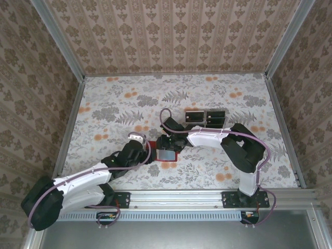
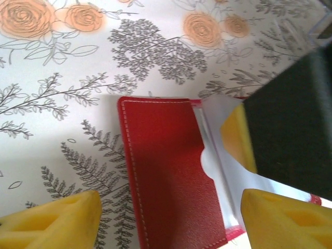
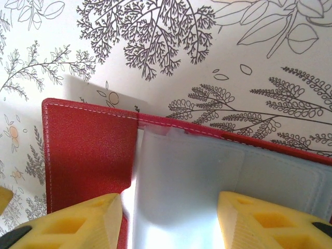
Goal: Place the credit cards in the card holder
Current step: Flip over the card slot on the card holder.
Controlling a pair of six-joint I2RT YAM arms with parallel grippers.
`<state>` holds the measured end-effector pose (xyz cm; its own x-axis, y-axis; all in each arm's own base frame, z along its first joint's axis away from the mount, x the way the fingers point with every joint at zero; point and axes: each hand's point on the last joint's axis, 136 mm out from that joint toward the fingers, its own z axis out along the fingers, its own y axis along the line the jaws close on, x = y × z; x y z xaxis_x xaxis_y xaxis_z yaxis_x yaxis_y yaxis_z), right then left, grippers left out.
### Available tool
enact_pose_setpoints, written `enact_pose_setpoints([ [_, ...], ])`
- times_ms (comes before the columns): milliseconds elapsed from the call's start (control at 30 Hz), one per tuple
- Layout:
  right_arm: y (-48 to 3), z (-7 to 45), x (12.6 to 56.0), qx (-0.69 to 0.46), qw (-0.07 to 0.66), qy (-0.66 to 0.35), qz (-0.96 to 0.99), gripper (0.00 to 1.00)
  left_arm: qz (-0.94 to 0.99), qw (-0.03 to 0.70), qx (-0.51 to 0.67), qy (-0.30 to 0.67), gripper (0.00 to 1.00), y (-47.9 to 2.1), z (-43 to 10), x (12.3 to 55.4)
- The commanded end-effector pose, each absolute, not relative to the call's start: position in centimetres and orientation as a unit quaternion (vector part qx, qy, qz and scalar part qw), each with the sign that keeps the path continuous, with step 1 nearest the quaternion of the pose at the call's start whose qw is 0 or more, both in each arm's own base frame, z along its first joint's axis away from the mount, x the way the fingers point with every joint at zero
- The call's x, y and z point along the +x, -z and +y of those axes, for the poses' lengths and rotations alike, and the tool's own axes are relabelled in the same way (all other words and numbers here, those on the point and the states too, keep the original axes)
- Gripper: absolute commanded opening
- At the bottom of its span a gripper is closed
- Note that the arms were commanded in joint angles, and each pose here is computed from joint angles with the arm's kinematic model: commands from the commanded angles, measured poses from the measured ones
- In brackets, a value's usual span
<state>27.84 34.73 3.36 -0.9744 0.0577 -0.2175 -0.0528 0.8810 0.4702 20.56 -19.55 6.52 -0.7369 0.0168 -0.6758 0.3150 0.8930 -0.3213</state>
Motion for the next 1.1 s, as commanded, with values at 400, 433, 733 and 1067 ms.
enact_pose_setpoints([
  [400,-1.8,35.1,27.2,0.019,0.085,-0.244,0.966,0.53,0.893,0.366,0.148,0.218,0.79,-6.8,-22.1,19.3],
  [433,-1.8,35.1,27.2,0.019,0.085,-0.244,0.966,0.53,0.892,0.367,0.151,0.217,0.79,-6.9,-22.3,19.5],
  [733,-1.6,35.1,27.1,0.019,0.082,-0.246,0.966,0.53,0.888,0.369,0.170,0.215,0.80,-7.0,-24.4,20.4],
  [1067,-1.9,35.4,27.1,0.018,0.081,-0.253,0.964,0.53,0.900,0.355,0.174,0.185,0.75,-5.2,-24.2,20.7],
])
